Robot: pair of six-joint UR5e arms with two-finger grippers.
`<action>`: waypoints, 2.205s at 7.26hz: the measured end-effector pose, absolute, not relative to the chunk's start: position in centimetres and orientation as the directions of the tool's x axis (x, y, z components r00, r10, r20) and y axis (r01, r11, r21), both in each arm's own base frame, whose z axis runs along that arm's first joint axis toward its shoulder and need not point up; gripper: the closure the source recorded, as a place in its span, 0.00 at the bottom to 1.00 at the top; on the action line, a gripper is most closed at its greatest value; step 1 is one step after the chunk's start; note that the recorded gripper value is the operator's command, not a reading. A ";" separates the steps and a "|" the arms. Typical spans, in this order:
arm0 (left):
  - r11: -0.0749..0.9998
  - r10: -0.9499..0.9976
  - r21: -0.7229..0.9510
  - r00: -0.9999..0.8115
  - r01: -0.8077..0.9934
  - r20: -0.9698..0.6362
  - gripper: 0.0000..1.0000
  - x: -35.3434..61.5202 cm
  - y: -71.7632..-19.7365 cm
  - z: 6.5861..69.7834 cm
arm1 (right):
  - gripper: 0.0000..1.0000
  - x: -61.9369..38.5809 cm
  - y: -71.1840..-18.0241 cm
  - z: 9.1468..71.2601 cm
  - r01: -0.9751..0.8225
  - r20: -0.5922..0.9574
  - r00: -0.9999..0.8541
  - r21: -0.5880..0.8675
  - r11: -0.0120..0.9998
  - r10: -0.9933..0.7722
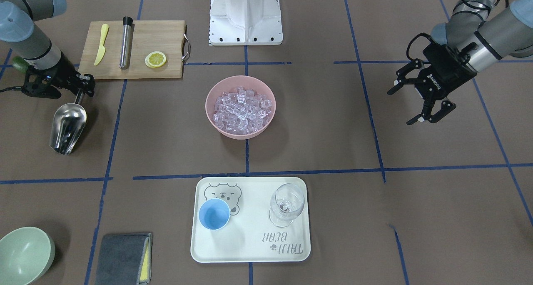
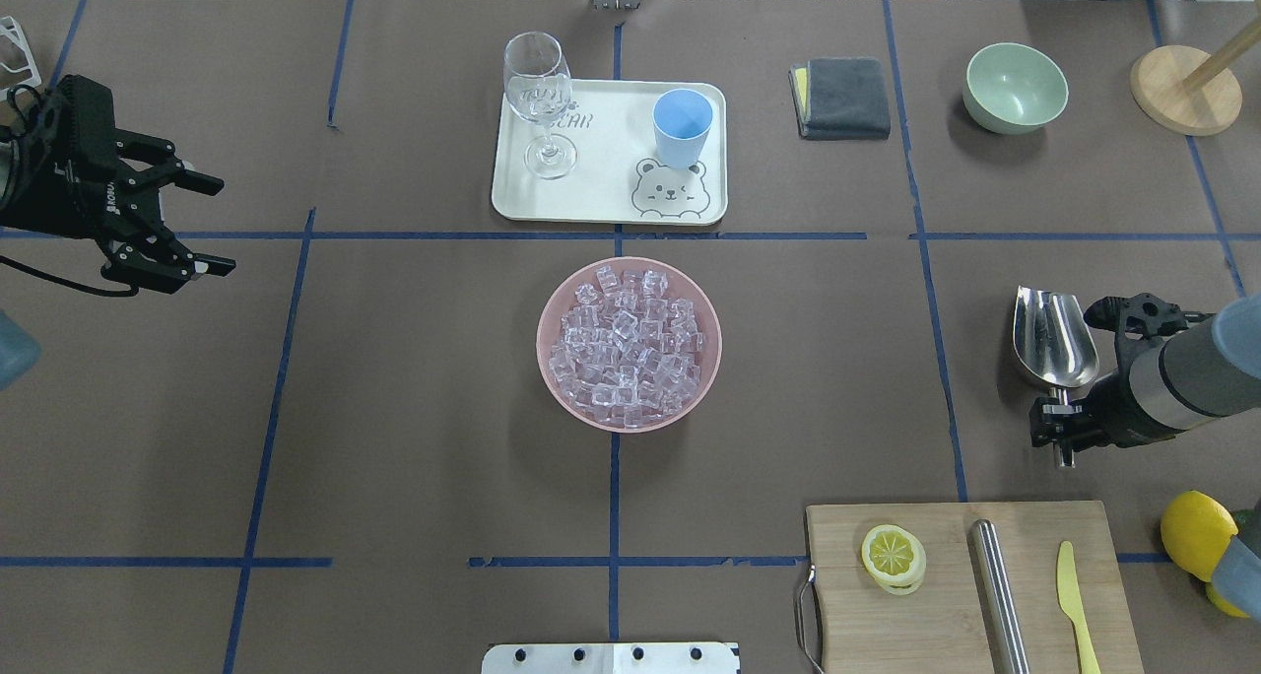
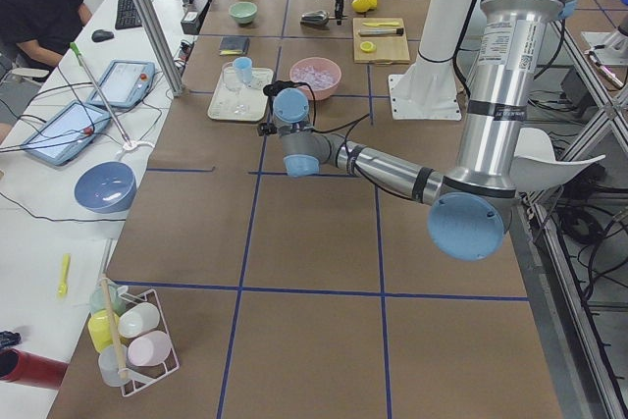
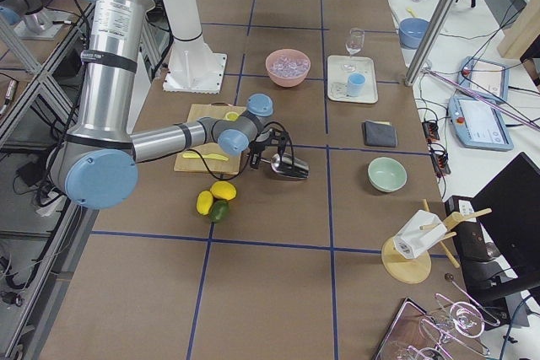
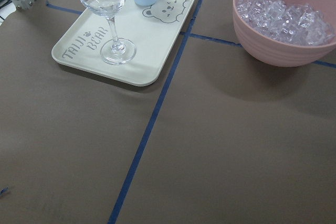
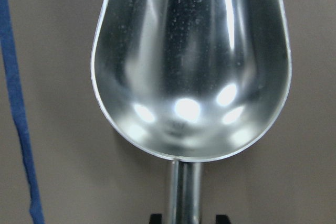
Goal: Put ice in cup with scoop
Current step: 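Lift the metal scoop with the right gripper and raise it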
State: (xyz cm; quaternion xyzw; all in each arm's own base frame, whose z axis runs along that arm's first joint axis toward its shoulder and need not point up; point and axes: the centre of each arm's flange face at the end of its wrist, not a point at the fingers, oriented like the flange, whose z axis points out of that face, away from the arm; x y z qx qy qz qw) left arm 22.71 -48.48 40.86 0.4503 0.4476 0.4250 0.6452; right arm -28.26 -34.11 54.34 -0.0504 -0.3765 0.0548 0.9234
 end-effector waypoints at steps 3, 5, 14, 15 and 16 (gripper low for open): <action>0.229 0.952 0.963 0.237 -0.143 -0.192 0.00 22.7 -48.4 40.6 | 1.00 -27.3 -34.5 52.0 -0.080 0.718 0.683 -0.109 0.991 0.134; 0.228 0.953 0.963 0.236 -0.141 -0.191 0.00 22.7 -48.4 40.5 | 1.00 -25.8 -35.8 49.0 -0.120 0.753 0.645 -0.066 0.991 0.129; 0.252 0.948 0.960 0.233 -0.124 -0.218 0.00 22.7 -48.1 39.9 | 1.00 -24.0 -40.5 41.1 -0.056 0.783 0.595 0.267 0.962 -0.183; 0.252 0.948 0.960 0.231 -0.124 -0.219 0.00 22.7 -48.1 39.9 | 1.00 -24.3 -40.6 41.5 0.008 0.742 0.620 0.319 0.948 -0.255; 0.252 0.948 0.960 0.229 -0.124 -0.220 0.00 22.8 -48.1 39.8 | 1.00 -24.4 -40.9 41.3 0.082 0.686 0.654 0.355 0.931 -0.319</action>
